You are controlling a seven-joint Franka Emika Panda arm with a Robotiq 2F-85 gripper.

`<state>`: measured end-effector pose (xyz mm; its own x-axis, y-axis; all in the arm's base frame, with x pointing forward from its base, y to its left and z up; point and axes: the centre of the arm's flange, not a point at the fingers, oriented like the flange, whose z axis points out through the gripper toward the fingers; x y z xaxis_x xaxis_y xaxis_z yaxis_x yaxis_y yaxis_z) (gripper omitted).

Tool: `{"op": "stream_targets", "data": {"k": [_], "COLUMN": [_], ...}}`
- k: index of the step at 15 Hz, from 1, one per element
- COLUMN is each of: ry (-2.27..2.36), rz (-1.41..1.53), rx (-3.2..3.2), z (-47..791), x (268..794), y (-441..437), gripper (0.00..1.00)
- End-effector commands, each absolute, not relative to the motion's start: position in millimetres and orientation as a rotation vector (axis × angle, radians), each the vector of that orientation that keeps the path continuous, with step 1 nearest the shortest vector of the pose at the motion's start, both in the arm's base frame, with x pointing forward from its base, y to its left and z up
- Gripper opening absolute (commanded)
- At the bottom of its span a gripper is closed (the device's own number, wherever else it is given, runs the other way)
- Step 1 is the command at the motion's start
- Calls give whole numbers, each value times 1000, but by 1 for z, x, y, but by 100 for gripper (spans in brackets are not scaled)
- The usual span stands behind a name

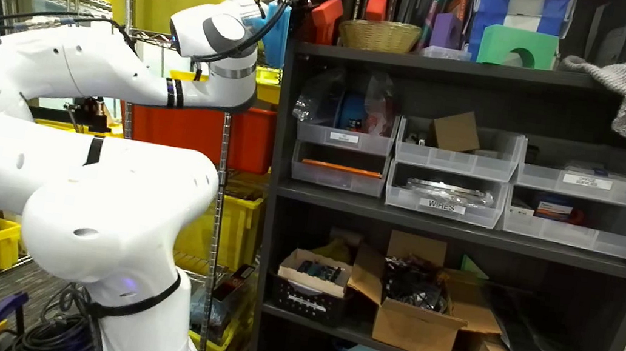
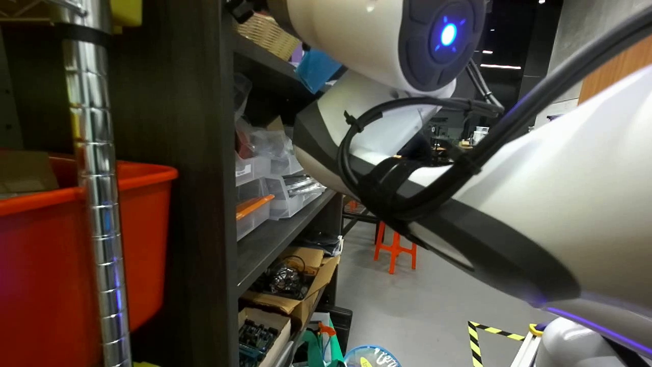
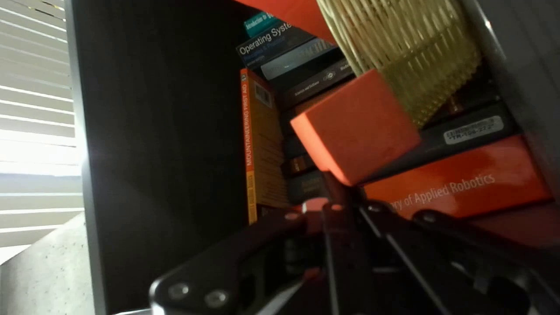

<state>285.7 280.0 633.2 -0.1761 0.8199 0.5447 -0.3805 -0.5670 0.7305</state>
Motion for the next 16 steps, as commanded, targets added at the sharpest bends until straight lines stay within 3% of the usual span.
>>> {"op": "stream_targets", "data": {"k": [1,9,16], "ry": [524,466,574], "rz": [1897,1875,1624], "rx": [1216,1244,1335], "z": [645,689,728], "x": [302,290,287], "y": [256,213,159], "gripper": [0,0,0]}}
